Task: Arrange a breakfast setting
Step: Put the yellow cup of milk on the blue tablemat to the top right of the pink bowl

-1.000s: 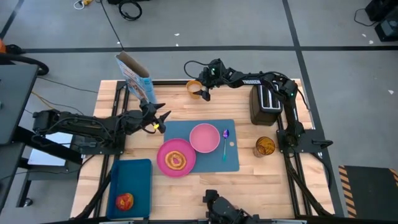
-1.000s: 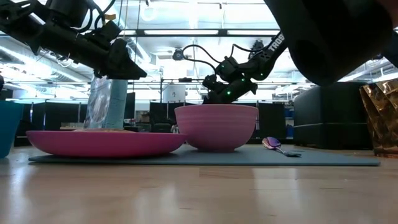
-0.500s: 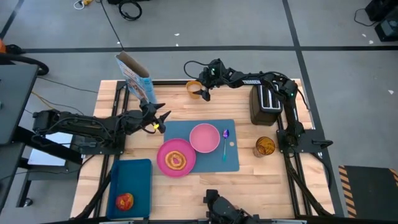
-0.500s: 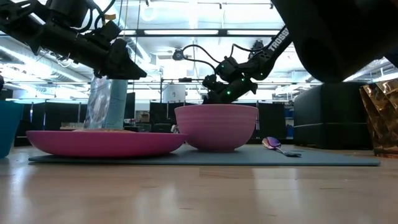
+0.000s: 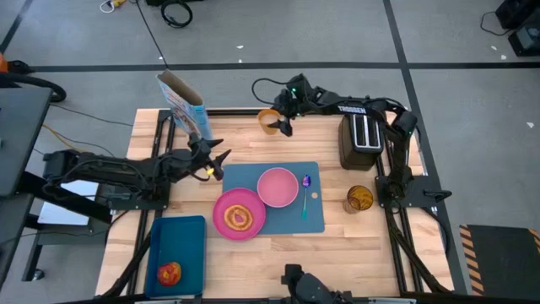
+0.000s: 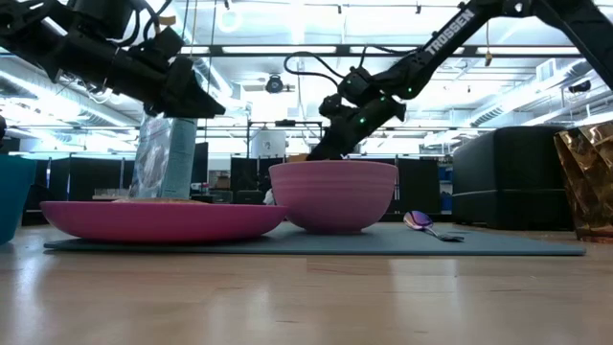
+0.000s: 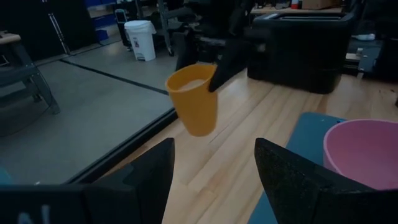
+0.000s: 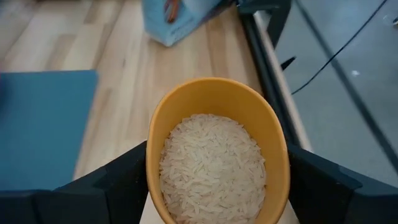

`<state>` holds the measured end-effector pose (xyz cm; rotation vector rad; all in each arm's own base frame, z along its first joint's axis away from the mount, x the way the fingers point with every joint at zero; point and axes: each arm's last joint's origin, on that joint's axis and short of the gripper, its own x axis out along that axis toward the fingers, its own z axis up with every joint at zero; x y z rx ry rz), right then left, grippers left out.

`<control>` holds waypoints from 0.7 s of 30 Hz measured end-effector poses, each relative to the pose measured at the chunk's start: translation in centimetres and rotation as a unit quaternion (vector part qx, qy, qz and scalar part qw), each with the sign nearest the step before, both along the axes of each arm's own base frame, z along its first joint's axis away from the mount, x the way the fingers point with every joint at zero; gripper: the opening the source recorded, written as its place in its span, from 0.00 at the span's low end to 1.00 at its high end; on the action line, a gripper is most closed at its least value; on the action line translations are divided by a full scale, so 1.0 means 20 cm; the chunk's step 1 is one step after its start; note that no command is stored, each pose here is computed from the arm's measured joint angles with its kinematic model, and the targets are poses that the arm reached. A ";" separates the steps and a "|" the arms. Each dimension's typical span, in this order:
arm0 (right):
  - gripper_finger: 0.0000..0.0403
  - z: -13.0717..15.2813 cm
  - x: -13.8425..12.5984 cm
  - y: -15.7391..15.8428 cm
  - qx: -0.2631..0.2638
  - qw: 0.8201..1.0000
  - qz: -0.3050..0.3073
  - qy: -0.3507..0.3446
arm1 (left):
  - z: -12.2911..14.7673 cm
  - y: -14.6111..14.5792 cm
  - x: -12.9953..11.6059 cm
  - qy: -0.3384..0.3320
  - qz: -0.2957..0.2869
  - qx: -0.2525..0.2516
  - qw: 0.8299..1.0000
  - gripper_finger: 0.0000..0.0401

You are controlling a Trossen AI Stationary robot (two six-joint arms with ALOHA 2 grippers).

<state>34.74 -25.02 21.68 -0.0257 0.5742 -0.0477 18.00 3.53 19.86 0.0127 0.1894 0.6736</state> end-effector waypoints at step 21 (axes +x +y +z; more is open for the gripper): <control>0.79 0.12 -0.41 0.52 0.036 0.999 -0.031 0.000 | 0.00 -0.01 -0.04 0.023 -0.015 -0.003 1.000 0.58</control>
